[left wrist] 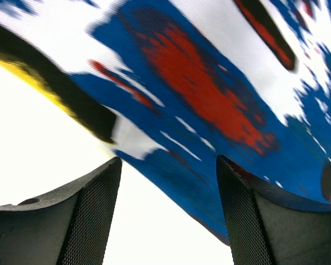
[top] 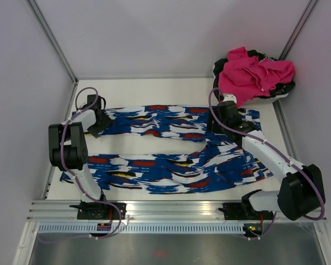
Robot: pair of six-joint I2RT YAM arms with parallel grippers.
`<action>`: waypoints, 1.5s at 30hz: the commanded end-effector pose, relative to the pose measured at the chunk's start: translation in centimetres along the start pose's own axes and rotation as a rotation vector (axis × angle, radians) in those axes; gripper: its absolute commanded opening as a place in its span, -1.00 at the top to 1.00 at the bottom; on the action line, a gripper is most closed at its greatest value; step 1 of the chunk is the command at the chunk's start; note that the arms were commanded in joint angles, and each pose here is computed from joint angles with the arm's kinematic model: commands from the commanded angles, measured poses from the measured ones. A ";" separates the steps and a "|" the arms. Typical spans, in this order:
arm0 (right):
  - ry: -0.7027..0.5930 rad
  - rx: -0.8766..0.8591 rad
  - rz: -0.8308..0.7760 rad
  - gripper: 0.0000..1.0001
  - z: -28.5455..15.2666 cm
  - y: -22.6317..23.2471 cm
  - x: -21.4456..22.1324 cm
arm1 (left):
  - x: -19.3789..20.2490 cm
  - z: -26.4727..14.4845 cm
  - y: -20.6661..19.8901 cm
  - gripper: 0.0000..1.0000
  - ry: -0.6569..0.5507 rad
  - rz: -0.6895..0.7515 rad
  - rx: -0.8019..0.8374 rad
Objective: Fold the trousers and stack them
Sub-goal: Flatten the trousers out
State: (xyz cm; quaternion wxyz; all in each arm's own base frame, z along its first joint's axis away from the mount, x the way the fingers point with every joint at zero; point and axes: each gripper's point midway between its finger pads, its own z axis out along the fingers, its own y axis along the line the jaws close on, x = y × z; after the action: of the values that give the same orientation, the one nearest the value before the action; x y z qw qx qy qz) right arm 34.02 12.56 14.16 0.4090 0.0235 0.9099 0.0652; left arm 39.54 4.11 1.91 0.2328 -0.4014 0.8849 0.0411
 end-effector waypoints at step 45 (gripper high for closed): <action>0.035 0.364 0.299 -0.48 5.7 -15.8 0.7 | -8.3 -4.8 3.0 -0.75 -0.132 0.023 0.037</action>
State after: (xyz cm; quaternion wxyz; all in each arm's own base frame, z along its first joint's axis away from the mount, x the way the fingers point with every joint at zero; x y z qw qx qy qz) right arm 35.09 -2.09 4.33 0.3218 0.2247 0.9178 -0.0594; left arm 38.75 8.57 3.77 0.2340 -0.3916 0.8893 0.0325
